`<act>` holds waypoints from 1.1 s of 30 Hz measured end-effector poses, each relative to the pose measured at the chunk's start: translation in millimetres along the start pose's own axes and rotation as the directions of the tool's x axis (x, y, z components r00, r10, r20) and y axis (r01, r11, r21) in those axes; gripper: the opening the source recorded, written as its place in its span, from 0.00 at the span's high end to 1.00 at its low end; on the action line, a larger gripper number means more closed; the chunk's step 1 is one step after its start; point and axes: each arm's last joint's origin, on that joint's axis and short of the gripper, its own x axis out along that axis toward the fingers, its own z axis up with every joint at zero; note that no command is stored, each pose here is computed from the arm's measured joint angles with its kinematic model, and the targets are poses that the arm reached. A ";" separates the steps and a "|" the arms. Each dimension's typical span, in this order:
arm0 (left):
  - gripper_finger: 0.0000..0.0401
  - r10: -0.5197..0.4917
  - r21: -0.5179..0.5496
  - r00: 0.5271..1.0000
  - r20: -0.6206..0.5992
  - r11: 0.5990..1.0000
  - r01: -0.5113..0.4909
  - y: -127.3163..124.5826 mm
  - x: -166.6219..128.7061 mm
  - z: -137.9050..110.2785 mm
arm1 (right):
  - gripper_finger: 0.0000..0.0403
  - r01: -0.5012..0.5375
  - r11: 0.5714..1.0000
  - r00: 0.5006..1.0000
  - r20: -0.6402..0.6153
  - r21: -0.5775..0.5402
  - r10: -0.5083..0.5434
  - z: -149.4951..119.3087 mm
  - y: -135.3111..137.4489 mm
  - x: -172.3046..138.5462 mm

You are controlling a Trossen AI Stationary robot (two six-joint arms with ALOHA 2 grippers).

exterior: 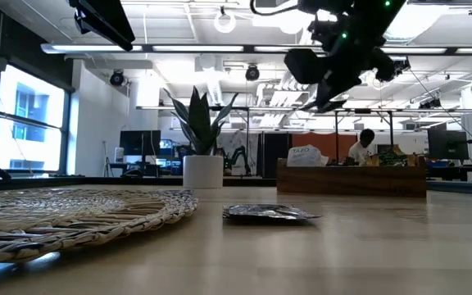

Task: Pick & Place Tea
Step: Put the black tea bag into the middle section of the wooden organizer

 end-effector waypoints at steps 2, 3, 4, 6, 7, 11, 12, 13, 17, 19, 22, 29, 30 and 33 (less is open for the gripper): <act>0.64 0.000 0.000 1.000 -0.001 1.000 0.000 0.0 -0.1 0.0 | 0.99 0.002 0.999 1.000 -0.007 0.046 -0.001 -5.0 6.2 3.7; 0.64 0.000 0.000 1.000 0.000 1.000 0.000 0.0 0.0 0.0 | 0.99 0.007 0.998 1.000 -0.015 0.062 -0.006 -8.0 9.3 7.5; 0.64 0.000 0.000 1.000 -0.001 1.000 0.000 0.0 0.0 -0.1 | 0.99 0.017 0.997 1.000 -0.022 0.072 -0.015 -10.8 12.0 11.9; 0.64 -0.001 0.000 1.000 -0.002 1.000 0.001 0.0 -0.1 -0.1 | 0.99 0.045 0.995 0.998 -0.046 0.087 -0.042 -15.1 14.9 22.3; 0.64 0.000 0.000 1.000 -0.002 1.000 0.000 0.1 0.0 -0.2 | 0.99 0.062 0.993 0.997 -0.062 0.096 -0.056 -16.4 15.3 28.1; 0.64 -0.003 0.001 1.000 -0.005 1.000 0.003 0.0 0.0 -0.3 | 0.99 0.142 0.989 0.982 -0.131 0.037 -0.136 -17.6 7.2 46.7; 0.64 -0.005 0.002 1.000 -0.008 1.000 0.005 0.0 0.0 -0.5 | 0.99 0.154 0.988 0.980 -0.134 0.022 -0.150 -15.0 3.2 47.4; 0.64 -0.010 0.002 1.000 -0.012 1.000 0.010 -0.1 0.0 -0.6 | 0.99 0.165 0.986 0.979 -0.128 0.018 -0.161 -10.7 -2.0 45.5; 0.64 -0.015 0.001 1.000 -0.015 1.000 0.015 -0.3 0.0 -0.7 | 0.99 0.170 0.985 0.984 -0.066 0.036 -0.168 11.1 -24.1 28.1; 0.64 -0.015 0.001 1.000 -0.015 1.000 0.015 -0.3 -0.1 -0.6 | 0.99 0.165 0.985 0.986 -0.039 0.047 -0.163 21.9 -38.4 16.1; 0.64 -0.015 -0.007 1.000 -0.015 1.000 0.015 -0.3 0.0 -0.7 | 1.00 0.162 0.984 0.987 -0.020 0.079 -0.161 32.4 -61.4 -0.5; 0.64 -0.014 -0.021 1.000 -0.014 1.000 0.014 -0.3 0.0 -0.6 | 1.00 0.070 0.978 0.996 0.035 0.198 -0.078 -14.3 -84.7 10.8; 0.64 -0.014 -0.021 1.000 -0.014 1.000 0.014 -0.3 0.0 -0.6 | 1.00 0.044 0.974 0.998 0.040 0.224 -0.054 -23.5 -84.3 15.9; 0.64 -0.015 -0.023 1.000 -0.012 1.000 0.014 -0.4 0.0 -0.4 | 1.00 -0.043 0.968 0.995 0.098 0.246 0.019 -46.1 -79.0 30.1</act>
